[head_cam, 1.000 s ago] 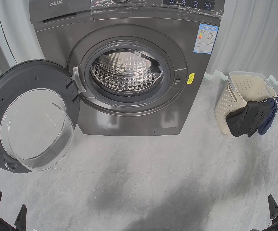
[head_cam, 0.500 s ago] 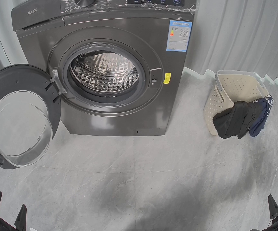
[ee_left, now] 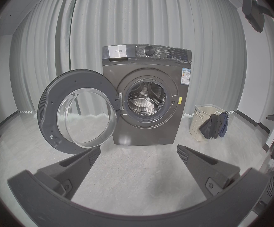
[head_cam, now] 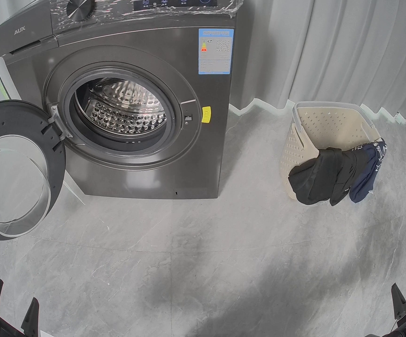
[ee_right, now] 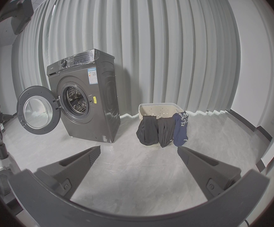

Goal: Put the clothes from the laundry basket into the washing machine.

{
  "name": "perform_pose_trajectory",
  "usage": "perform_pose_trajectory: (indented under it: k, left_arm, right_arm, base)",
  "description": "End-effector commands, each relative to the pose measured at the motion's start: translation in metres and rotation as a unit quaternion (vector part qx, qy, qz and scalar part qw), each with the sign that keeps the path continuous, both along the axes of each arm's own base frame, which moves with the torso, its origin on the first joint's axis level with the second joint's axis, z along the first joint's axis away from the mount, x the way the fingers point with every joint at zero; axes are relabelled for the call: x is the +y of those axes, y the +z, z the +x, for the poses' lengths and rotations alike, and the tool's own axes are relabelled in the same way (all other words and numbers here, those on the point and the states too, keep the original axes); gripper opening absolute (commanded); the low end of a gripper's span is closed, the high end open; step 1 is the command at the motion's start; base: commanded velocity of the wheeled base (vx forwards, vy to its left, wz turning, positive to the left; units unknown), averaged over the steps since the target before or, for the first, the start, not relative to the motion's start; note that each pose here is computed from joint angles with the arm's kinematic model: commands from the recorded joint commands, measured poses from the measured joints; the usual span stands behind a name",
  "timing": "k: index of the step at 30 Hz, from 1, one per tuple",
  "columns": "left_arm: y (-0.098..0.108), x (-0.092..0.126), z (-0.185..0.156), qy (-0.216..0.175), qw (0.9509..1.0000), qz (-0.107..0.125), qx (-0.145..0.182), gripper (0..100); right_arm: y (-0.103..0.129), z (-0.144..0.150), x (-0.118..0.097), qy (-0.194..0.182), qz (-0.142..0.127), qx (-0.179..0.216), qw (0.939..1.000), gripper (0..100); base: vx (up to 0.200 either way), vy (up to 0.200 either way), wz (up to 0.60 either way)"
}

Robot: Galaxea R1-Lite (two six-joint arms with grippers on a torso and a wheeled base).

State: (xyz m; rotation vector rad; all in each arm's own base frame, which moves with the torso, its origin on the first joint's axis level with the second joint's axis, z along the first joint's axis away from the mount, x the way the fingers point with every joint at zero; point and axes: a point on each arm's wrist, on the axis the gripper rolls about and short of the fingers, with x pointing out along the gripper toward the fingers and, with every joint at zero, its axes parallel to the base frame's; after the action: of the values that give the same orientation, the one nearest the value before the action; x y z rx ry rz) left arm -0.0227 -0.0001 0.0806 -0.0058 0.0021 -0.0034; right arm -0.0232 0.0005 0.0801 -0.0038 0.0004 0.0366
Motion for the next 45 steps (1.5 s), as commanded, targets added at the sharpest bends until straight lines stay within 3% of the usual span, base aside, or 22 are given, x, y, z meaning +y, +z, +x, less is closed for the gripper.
perform_pose_trajectory:
  k: [1,18,27,45]
  left_arm:
    - [-0.0049,0.0000,-0.0002,0.000,1.0000,0.000,-0.001,100]
    - [-0.0049,0.0000,-0.0002,0.000,1.0000,-0.001,-0.001,100]
    - [-0.0049,0.0000,-0.0002,0.001,1.0000,-0.002,-0.001,100]
    - [-0.0049,0.0000,-0.0002,0.001,1.0000,-0.003,-0.001,100]
  right_arm:
    - [-0.0048,0.0003,0.0000,0.000,0.000,0.002,1.0000,100]
    - [-0.0048,0.0003,0.0000,0.000,0.000,0.002,1.0000,100]
    - [-0.0048,0.0003,0.0000,0.000,0.000,0.002,1.0000,100]
    - [-0.0048,0.0003,0.0000,0.000,0.000,0.002,1.0000,100]
  base:
    - [0.000,0.000,0.00]
    - [0.176,0.000,0.00]
    - [0.000,0.000,0.00]
    - [0.000,-0.200,0.00]
